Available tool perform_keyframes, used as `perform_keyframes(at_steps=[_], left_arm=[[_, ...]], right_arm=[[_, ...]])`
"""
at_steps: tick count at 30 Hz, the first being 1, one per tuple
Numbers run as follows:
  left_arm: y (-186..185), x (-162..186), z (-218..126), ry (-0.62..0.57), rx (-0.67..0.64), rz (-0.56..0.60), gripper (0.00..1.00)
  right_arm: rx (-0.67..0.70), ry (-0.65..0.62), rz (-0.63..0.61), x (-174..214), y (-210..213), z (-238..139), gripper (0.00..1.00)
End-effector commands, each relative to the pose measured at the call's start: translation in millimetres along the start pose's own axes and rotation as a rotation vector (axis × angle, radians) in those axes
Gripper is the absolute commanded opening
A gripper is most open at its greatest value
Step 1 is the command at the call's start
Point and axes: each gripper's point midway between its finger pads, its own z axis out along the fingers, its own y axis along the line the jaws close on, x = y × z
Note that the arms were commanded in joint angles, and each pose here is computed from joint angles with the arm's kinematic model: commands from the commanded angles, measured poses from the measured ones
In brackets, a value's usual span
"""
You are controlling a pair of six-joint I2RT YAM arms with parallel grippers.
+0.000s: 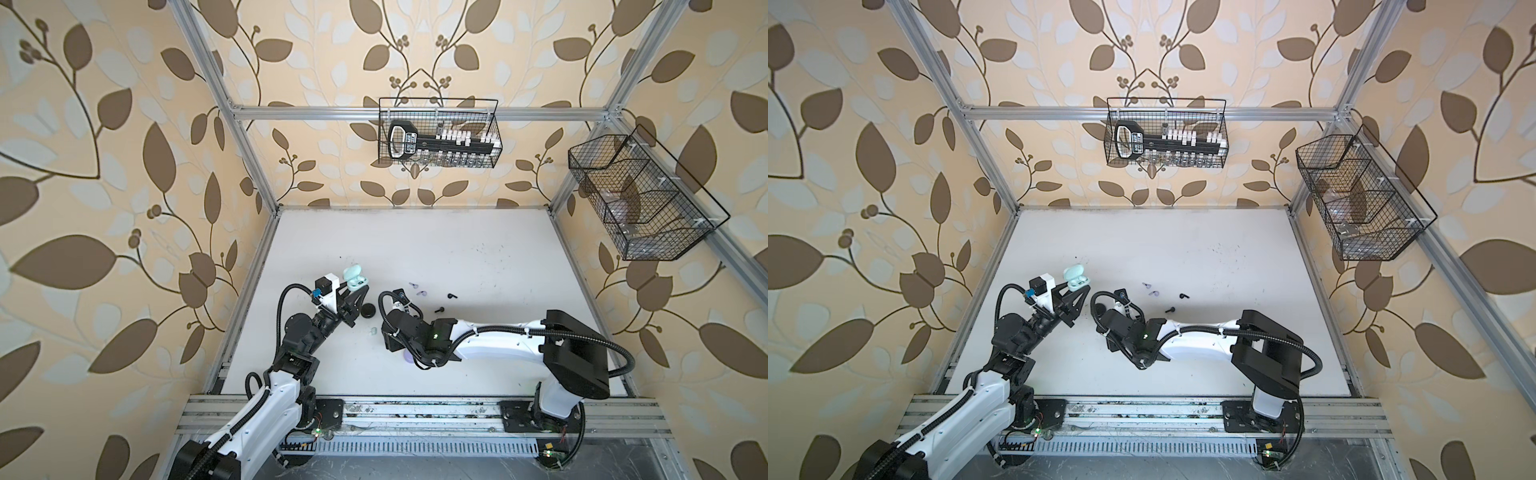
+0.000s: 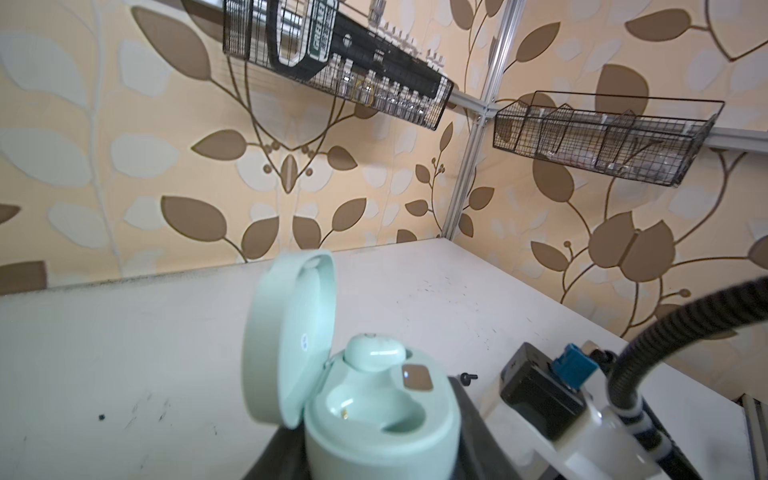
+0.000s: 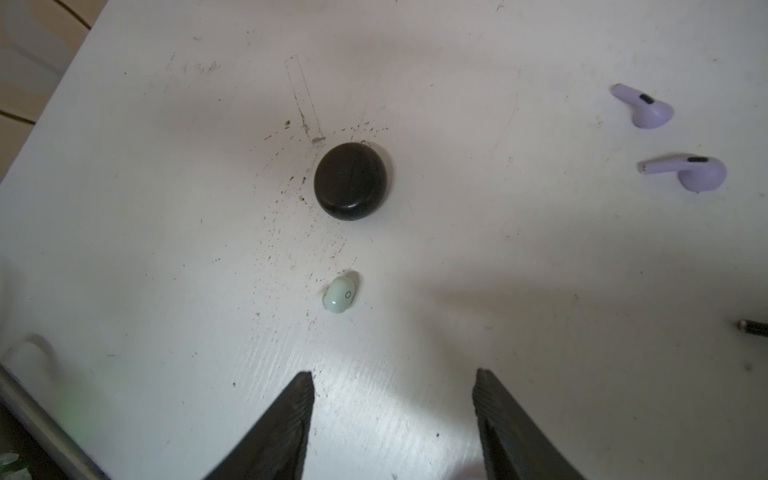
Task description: Insert the wireless bluetooth earbuds into the charging case
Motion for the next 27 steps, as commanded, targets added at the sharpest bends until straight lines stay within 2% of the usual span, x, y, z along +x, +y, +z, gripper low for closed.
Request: perform_keyframes(at_steps=[1,8,13,27], left_arm=[[9,-16,-1,-0.032,-0.064,0.005,0.0],[33,-13,-10,-0.026,-0.214,-0.02,0.0],[43,-12,-12,-0.03,-0.269,-0.024,0.0],[41,-15,-18,-0.051,-0.268,-0.011,0.0]], right_arm=[[-0.02,0.01,-0.005,-4,11,9,0.62],[0.006,0.042,-0.008,-3,13,30,0.61],[0.017,0.07,-0.026,-2,19,44,0.59],[0.151,0.149,-0.07,14,10,81,0.47]])
